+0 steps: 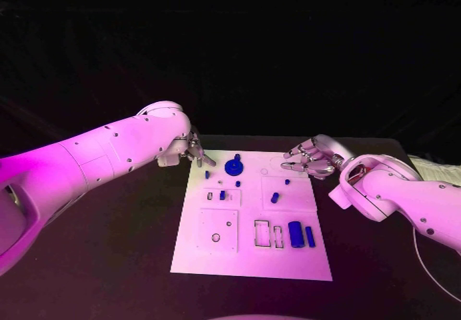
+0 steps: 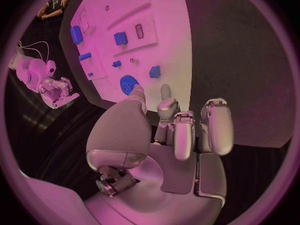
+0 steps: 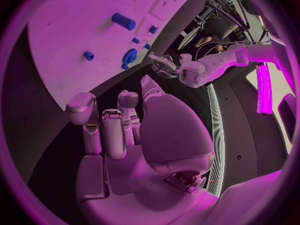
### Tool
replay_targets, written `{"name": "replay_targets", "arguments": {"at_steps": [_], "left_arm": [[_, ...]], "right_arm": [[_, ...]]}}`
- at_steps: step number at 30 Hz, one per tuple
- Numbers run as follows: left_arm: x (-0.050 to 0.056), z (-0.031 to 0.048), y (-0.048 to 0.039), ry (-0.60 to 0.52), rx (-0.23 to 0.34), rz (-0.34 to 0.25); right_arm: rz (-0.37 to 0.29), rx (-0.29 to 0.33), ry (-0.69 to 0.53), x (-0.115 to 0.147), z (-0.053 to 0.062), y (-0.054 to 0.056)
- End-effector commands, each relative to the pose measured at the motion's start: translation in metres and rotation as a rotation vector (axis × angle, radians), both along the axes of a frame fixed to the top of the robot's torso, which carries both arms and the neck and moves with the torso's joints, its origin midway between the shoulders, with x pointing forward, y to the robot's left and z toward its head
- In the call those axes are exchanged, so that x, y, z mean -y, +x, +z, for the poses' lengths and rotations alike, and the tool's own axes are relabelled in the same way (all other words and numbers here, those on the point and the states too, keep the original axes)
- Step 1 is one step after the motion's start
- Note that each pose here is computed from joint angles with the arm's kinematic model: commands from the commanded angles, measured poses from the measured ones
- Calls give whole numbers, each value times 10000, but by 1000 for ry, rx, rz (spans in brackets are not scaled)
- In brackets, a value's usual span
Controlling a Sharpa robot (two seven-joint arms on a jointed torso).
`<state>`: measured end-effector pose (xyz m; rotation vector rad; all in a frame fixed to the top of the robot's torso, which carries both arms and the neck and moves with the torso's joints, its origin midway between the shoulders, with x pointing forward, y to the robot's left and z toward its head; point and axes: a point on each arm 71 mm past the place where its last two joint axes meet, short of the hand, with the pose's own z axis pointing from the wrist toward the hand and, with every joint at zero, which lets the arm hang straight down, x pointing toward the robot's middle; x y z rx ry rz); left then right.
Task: Assemble the parts on the task board
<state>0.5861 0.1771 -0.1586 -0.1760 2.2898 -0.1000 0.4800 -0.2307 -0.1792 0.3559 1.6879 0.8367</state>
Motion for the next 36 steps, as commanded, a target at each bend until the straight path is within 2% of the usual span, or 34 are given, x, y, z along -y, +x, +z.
{"name": "replay_targets", "arguments": {"at_steps": [1,11,36], "left_arm": [[26,-39,-10,14,-34,-24],[75,-124,-15,9,-54,-29],[112,-168,-34,-3,-89,-44]], "right_arm": [[17,1,0,-21,-2,-7],[20,2,1,-35,0,-10],[23,-1,2,-49,-9,-5]]}}
